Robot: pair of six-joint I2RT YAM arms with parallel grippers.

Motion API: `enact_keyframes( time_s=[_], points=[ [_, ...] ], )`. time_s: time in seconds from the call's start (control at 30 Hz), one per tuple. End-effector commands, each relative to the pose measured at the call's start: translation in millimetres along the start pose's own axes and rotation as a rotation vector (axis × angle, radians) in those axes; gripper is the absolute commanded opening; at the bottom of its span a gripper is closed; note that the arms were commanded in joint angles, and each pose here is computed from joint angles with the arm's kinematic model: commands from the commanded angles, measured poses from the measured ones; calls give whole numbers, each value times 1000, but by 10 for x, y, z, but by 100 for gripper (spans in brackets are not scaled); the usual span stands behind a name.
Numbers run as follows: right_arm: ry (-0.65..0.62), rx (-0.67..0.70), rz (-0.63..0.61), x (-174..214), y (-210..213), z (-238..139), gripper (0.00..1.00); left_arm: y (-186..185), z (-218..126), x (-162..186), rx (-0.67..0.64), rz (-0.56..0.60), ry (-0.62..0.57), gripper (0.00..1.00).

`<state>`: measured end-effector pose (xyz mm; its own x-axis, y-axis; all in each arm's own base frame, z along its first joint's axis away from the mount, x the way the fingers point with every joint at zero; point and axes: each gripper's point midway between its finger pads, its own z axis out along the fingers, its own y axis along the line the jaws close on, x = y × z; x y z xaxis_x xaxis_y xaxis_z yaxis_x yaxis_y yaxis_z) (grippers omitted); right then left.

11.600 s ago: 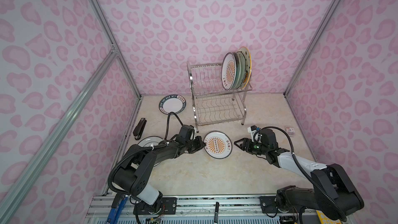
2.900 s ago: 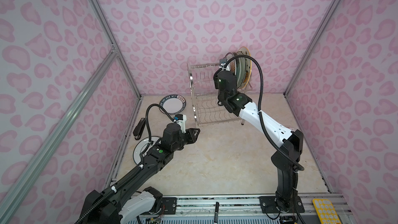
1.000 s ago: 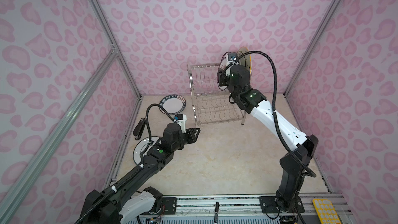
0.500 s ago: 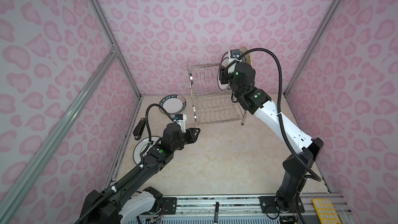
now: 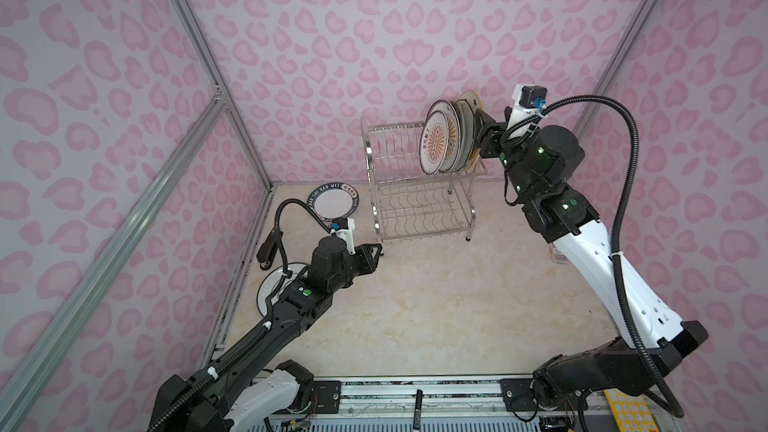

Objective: Load the plates into the dish rack

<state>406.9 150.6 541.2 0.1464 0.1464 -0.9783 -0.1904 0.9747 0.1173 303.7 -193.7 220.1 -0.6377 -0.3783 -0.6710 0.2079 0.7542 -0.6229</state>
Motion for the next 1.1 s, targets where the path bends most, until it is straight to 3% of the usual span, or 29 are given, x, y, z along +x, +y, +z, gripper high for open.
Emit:
enact_keyframes(
  time_s=[0.0,0.37,0.77,1.07],
  points=[
    [-24,-28,58,29,-62,-125,64,40,-1,-68,-39,27,-19,35],
    [101,36,75,813,-323,-385,65,76,122,-140,-91,39,-11,35],
    [179,64,66,1188,-483,-348,64,228,166,-148,-172,22,-4,35],
    [196,56,71,1261,-607,-372,64,457,143,-116,-227,-58,15,35]
  ],
)
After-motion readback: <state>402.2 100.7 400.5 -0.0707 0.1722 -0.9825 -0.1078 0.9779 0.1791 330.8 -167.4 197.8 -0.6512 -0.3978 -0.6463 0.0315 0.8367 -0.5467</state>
